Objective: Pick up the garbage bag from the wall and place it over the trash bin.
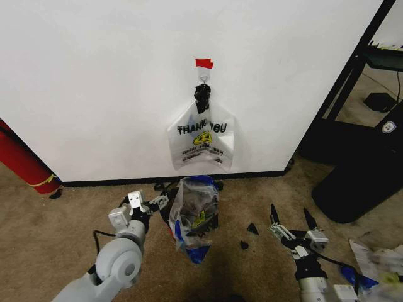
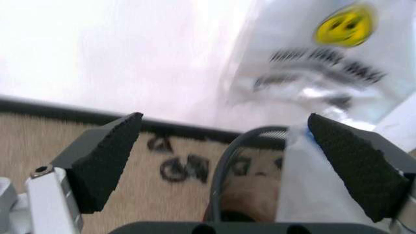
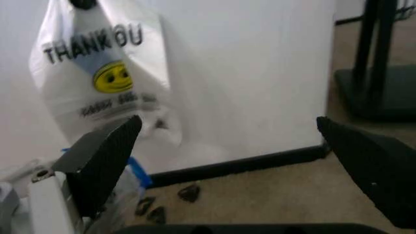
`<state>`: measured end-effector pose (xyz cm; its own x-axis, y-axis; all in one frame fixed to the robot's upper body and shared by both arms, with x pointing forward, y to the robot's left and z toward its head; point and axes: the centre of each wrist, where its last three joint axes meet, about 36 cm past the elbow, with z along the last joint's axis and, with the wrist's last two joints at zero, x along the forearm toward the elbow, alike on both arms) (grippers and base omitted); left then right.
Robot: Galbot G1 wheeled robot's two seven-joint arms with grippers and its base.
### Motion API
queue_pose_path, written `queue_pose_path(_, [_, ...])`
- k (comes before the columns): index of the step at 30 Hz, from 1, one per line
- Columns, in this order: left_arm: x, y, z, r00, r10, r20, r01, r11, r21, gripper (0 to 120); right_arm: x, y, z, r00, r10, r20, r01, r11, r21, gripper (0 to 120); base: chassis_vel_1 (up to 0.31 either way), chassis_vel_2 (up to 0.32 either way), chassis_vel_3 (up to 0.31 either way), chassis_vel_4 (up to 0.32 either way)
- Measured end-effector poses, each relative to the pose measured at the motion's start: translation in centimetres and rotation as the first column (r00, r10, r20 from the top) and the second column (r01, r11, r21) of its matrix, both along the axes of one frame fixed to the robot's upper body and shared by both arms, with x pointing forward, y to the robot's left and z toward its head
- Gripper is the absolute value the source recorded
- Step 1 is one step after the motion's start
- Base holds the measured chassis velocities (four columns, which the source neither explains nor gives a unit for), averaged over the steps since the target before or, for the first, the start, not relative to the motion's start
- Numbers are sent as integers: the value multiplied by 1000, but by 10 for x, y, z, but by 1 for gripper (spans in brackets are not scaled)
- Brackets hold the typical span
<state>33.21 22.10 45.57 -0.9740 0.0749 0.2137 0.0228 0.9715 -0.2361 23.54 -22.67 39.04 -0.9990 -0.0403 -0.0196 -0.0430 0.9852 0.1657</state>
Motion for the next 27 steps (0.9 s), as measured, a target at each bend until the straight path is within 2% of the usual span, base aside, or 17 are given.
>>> queue_pose_path(3, [-9, -4, 11, 997, -42, 58, 42, 999, 14, 100, 23, 12, 4, 998, 49, -28, -49, 999, 19, 100, 0, 0, 0, 0])
queue_pose_path(8, [-12, -8, 18, 993, -79, 88, 76, 996, 45, 100, 54, 25, 19, 983, 122, -137, -111, 990, 85, 100, 0, 0, 0, 0])
queue_pose_path(13, [-16, -8, 24, 991, -90, 97, 85, 995, 53, 100, 85, 39, 42, 939, 178, -295, -157, 983, 95, 100, 0, 0, 0, 0])
queue_pose_path(14, [-16, -8, 24, 991, -90, 97, 85, 995, 53, 100, 85, 39, 42, 939, 178, -295, -157, 983, 95, 100, 0, 0, 0, 0])
queue_pose_path(18, [-16, -8, 24, 992, -85, 98, 81, 995, 50, 100, 117, 58, 60, 879, 209, -428, -193, 978, 81, 100, 0, 0, 0, 0])
queue_pose_path(27, [-13, -11, 20, 993, -84, 88, 81, 996, 38, 100, 148, 86, 64, 808, 224, -545, -224, 972, 68, 100, 0, 0, 0, 0])
